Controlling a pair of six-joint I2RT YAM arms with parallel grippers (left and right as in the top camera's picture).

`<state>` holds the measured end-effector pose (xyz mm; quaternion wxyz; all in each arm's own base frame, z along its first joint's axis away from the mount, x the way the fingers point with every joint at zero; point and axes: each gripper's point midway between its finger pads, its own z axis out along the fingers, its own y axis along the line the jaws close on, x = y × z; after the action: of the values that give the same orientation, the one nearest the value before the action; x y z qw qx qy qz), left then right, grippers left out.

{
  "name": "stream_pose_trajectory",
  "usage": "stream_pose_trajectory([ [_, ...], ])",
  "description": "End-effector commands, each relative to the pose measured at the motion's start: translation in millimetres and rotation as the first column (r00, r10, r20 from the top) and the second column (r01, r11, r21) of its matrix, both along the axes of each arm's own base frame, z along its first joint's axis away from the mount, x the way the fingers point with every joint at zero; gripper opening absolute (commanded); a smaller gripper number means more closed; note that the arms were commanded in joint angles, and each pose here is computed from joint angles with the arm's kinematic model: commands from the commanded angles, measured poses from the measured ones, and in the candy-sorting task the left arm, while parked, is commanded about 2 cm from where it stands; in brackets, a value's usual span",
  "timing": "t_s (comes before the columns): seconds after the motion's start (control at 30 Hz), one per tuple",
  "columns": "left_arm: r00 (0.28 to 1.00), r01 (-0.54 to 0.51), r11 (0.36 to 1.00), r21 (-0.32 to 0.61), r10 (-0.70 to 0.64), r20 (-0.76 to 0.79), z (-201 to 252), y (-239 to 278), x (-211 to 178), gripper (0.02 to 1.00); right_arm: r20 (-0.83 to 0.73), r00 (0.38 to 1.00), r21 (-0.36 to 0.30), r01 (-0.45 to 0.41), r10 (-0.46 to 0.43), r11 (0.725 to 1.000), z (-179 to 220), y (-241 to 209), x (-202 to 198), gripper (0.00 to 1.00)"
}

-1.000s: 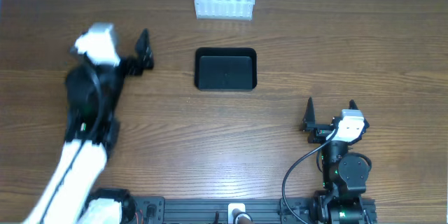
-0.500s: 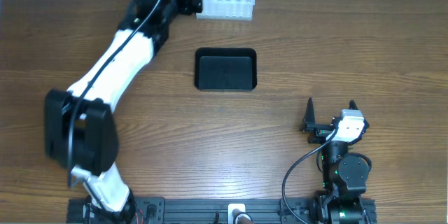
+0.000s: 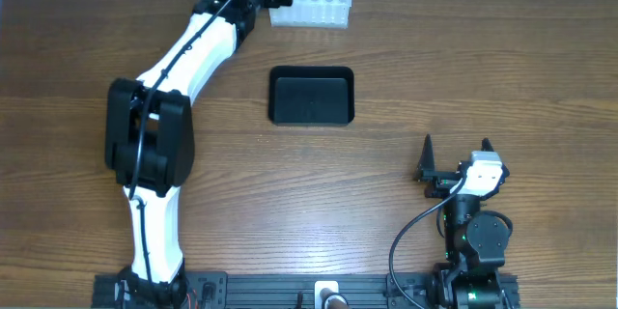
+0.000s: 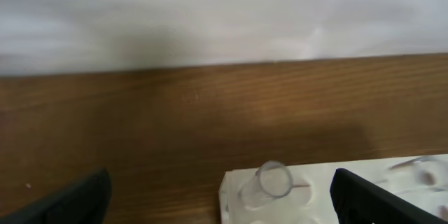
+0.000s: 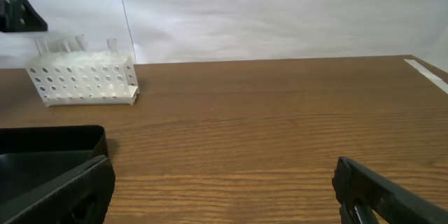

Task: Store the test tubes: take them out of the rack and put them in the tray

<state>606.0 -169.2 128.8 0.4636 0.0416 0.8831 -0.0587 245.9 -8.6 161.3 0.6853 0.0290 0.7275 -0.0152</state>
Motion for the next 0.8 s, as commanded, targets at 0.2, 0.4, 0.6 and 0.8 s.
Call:
stream_pose_trajectory([
  [0.2,1.000,-0.004,1.000,-0.013,0.004,0.022,-7,-10,9,0.932,-0.010,1.000,0.005,0.017,-0.017,1.000,-4,-3,0,0.991],
  [0.4,0.999,0.012,1.000,-0.020,-0.011,0.046,-2,-20,10,0.783,-0.010,1.000,0.005,0.017,-0.017,1.000,-4,-3,0,0.993],
  [0.6,0.999,0.016,1.000,-0.019,-0.015,0.044,-2,-23,9,0.663,-0.010,1.000,0.005,0.017,-0.017,1.000,-4,-3,0,0.991],
  [0.8,0.999,-0.007,1.000,-0.004,0.008,0.047,-3,-18,9,0.597,-0.010,1.000,0.005,0.017,-0.017,1.000,-4,-3,0,0.991],
])
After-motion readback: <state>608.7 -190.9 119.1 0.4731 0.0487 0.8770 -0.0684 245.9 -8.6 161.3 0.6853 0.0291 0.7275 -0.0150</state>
